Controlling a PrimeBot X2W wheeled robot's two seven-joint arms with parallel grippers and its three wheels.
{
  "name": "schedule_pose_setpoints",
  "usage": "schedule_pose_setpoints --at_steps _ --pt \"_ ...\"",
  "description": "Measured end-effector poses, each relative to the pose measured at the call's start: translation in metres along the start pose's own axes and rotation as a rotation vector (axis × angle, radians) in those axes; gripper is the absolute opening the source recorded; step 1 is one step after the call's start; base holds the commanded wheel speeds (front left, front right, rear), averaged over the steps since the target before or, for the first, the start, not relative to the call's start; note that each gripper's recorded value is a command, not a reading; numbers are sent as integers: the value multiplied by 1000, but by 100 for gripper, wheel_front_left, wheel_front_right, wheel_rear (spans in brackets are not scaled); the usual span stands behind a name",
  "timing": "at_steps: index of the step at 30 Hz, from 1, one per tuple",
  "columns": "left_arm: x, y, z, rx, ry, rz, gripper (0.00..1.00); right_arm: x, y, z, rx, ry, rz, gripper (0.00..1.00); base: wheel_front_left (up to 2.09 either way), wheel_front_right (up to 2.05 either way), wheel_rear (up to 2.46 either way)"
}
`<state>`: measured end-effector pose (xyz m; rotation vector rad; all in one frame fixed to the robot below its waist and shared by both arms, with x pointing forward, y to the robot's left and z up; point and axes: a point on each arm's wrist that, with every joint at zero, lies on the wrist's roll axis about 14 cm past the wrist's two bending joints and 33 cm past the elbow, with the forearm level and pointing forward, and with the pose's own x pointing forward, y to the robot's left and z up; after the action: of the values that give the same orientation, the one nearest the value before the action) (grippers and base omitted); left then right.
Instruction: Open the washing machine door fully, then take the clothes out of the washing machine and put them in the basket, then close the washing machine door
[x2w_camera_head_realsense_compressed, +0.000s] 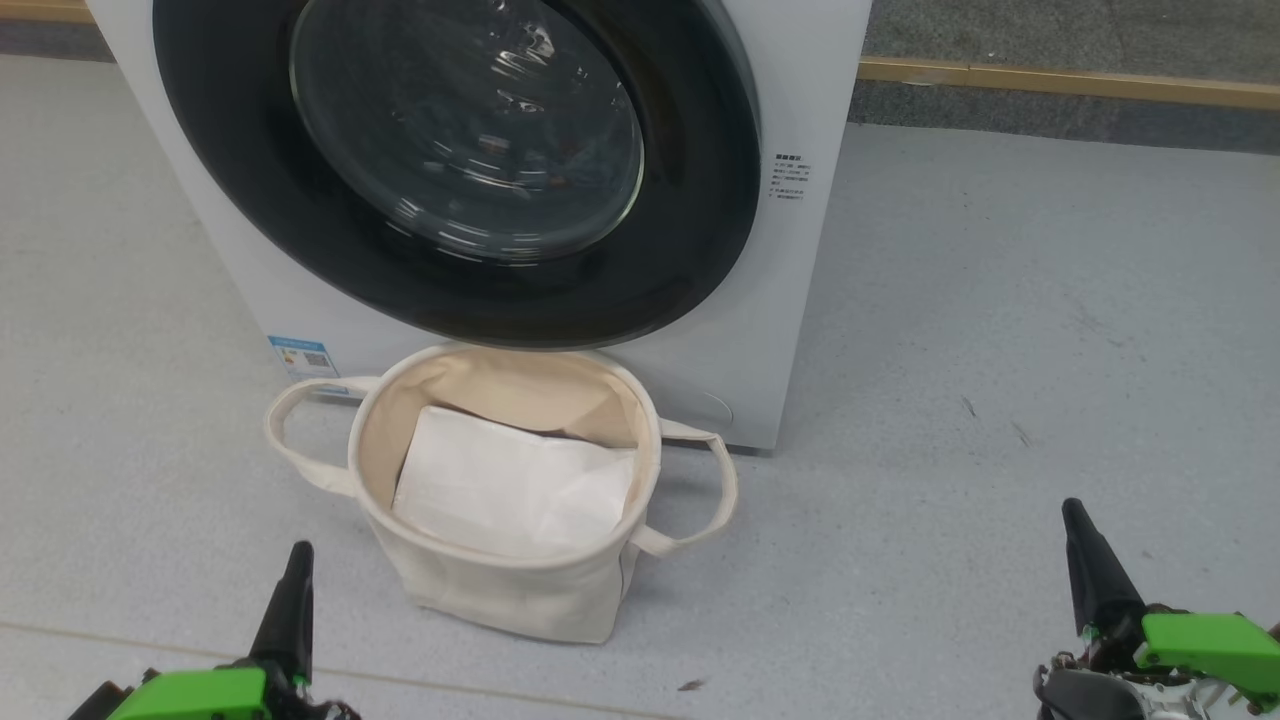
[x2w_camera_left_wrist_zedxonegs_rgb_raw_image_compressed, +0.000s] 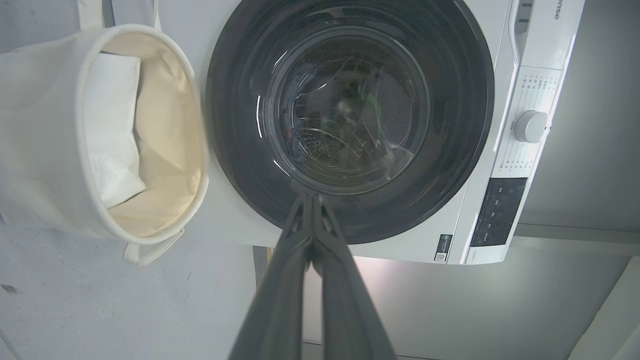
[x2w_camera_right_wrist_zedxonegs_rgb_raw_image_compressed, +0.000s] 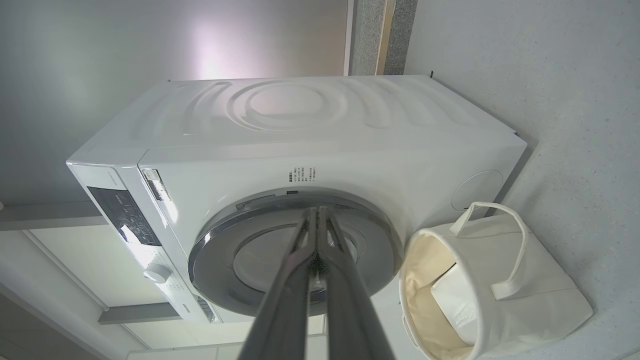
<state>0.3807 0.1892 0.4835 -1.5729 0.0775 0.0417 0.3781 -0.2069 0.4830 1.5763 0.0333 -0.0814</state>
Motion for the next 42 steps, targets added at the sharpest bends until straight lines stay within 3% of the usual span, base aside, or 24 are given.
schedule_pose_setpoints --at_steps 42 --pt "0 0 0 0 0 0 0 0 0 0 0 0 0 0 0 0 0"
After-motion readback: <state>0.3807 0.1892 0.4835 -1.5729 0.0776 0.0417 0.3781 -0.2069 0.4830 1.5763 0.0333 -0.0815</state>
